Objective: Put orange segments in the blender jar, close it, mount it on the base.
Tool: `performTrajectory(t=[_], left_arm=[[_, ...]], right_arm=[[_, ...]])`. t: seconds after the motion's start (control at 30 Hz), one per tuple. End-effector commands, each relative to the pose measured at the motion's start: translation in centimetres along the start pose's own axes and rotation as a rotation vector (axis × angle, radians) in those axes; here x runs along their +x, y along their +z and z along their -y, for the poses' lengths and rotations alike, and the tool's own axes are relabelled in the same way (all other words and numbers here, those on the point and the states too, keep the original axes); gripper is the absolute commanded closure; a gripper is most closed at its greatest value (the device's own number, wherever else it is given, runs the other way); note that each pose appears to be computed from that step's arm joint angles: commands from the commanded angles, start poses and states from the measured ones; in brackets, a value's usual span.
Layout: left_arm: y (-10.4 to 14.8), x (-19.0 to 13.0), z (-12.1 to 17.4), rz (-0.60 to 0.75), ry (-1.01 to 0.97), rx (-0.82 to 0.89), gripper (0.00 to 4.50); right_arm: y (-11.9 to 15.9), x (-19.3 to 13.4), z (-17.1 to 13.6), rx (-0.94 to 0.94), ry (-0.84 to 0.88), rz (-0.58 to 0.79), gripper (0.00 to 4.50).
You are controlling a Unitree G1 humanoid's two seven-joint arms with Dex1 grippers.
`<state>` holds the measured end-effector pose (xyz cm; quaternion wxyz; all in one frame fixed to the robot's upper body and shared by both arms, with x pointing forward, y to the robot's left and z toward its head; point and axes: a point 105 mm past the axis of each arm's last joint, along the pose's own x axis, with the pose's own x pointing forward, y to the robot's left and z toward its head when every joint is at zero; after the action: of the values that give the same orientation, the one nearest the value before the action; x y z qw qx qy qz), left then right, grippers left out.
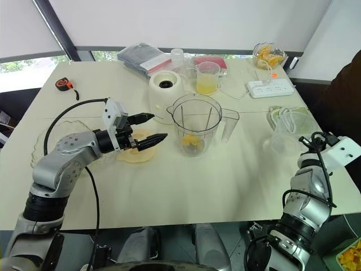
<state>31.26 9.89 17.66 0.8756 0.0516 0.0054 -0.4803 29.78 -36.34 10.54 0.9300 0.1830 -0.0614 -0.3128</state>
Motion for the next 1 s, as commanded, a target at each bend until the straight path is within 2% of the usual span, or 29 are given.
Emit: performTrajectory(t=[0.03, 0.43, 0.7, 0.83, 1.0], left_arm=[[0.8, 0.1, 0.4, 0.014, -0.008, 0.045, 0.02], [0.7, -0.1, 0.8, 0.014, 0.001, 0.043, 0.02], [0.6, 0.1, 1.0, 0.015, -0.004, 0.047, 0.02], [0.6, 0.3, 0.9, 0.015, -0.008, 0.047, 0.02], [0.6, 0.5, 0.9, 0.018, -0.014, 0.046, 0.02]], right_arm=[[0.4, 0.2, -0.3, 0.026, 0.005, 0.053, 4.46], [-1.4, 0.1, -0.1, 0.042, -0.017, 0.042, 4.46], [-2.7, -0.7, 1.1, 0.032, -0.056, -0.003, 4.46], [-3.0, -1.1, 1.5, 0.034, -0.064, -0.015, 3.17], [-3.1, -1.2, 1.6, 0.029, -0.058, -0.026, 0.56]])
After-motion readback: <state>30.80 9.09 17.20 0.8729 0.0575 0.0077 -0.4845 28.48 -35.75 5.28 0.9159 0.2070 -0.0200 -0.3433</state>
